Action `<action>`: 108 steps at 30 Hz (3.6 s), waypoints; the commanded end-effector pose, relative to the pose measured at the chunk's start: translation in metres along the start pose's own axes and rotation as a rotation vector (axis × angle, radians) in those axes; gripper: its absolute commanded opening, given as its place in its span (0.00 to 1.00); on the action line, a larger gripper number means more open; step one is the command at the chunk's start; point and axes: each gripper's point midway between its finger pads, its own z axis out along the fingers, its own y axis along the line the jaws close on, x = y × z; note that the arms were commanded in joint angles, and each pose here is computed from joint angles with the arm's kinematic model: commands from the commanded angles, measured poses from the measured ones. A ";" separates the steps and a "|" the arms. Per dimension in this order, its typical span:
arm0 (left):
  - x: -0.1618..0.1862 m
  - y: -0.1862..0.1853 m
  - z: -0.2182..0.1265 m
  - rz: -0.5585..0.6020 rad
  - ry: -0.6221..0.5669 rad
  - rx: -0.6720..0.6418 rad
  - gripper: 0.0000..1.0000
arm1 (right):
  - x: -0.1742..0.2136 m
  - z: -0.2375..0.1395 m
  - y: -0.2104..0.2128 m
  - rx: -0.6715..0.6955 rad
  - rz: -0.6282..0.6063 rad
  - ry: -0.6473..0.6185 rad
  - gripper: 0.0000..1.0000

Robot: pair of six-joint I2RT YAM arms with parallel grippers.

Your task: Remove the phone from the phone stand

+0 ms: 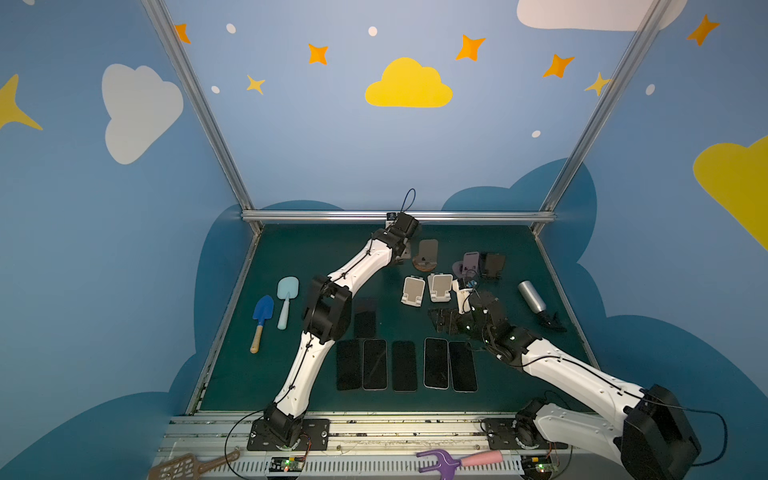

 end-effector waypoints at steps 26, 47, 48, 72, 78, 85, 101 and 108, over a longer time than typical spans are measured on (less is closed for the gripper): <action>-0.051 -0.008 -0.095 0.137 -0.055 0.156 1.00 | -0.060 -0.044 -0.005 0.096 -0.027 -0.221 0.93; 0.072 0.210 -0.290 -0.106 -0.701 0.017 1.00 | -0.104 -0.106 -0.066 0.525 -0.320 -0.486 0.94; 0.078 0.220 -0.284 -0.080 -0.743 -0.016 1.00 | -0.102 -0.097 -0.076 0.561 -0.453 -0.470 0.94; 0.120 0.338 -0.083 -0.173 -0.424 -0.132 1.00 | -0.045 -0.001 -0.235 0.611 -0.135 -0.236 0.94; 0.120 0.331 -0.079 -0.138 -0.395 -0.114 1.00 | -0.043 -0.001 -0.248 0.553 0.001 -0.167 0.94; 0.120 0.320 -0.077 -0.086 -0.392 -0.108 1.00 | -0.043 -0.001 -0.248 0.554 0.004 -0.166 0.94; 0.119 0.321 -0.078 -0.091 -0.389 -0.092 1.00 | -0.044 0.000 -0.246 0.563 -0.008 -0.163 0.94; 0.119 0.321 -0.078 -0.091 -0.389 -0.091 1.00 | -0.043 0.000 -0.247 0.567 -0.007 -0.160 0.94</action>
